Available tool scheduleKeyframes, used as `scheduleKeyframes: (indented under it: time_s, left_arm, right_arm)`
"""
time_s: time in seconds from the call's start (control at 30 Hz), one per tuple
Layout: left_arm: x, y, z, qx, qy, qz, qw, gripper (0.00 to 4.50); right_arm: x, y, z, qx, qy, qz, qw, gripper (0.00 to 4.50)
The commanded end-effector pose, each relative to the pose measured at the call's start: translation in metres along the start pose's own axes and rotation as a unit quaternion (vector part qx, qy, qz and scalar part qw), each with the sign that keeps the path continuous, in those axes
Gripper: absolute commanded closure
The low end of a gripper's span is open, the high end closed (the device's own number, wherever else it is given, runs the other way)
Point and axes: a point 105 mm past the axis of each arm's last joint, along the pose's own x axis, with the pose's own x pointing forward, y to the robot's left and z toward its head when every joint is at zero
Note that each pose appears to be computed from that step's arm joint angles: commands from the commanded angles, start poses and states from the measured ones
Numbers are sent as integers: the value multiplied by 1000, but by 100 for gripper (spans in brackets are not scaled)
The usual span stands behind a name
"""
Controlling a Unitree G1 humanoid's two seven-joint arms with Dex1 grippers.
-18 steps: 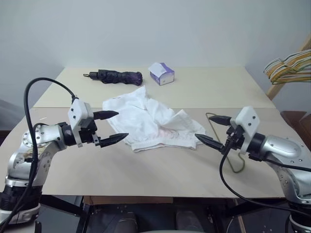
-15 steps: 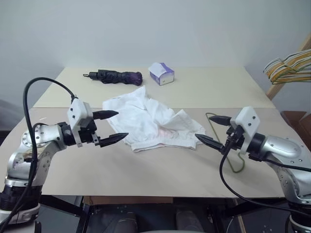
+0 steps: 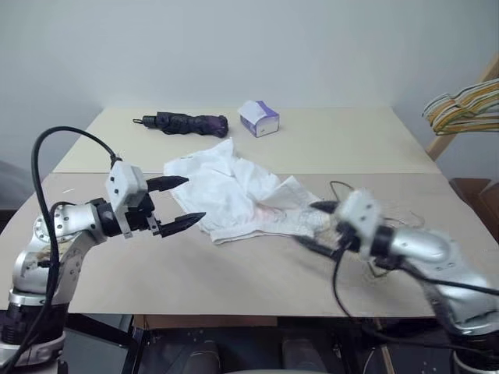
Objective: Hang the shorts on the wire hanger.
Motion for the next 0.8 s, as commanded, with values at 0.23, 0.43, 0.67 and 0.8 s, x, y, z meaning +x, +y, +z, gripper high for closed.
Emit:
scheduleKeyframes:
  time_s: [0.23, 0.43, 0.67, 0.8]
  left_arm:
    - [-9, 0, 5, 11, -20, 21, 1000, 0]
    - [-19, 4, 2, 15, 1, 32, 999, 0]
    - [-18, 1, 2, 16, 0, 36, 999, 0]
    - [-16, 1, 2, 17, -3, 39, 999, 0]
  right_arm:
    - [94, 18, 6, -101, 47, 16, 994, 5]
    - [141, 38, 11, -103, 90, 53, 989, 5]
    - [176, 46, 12, -119, 117, 39, 985, 91]
    - [184, 42, 11, -119, 129, 12, 984, 238]
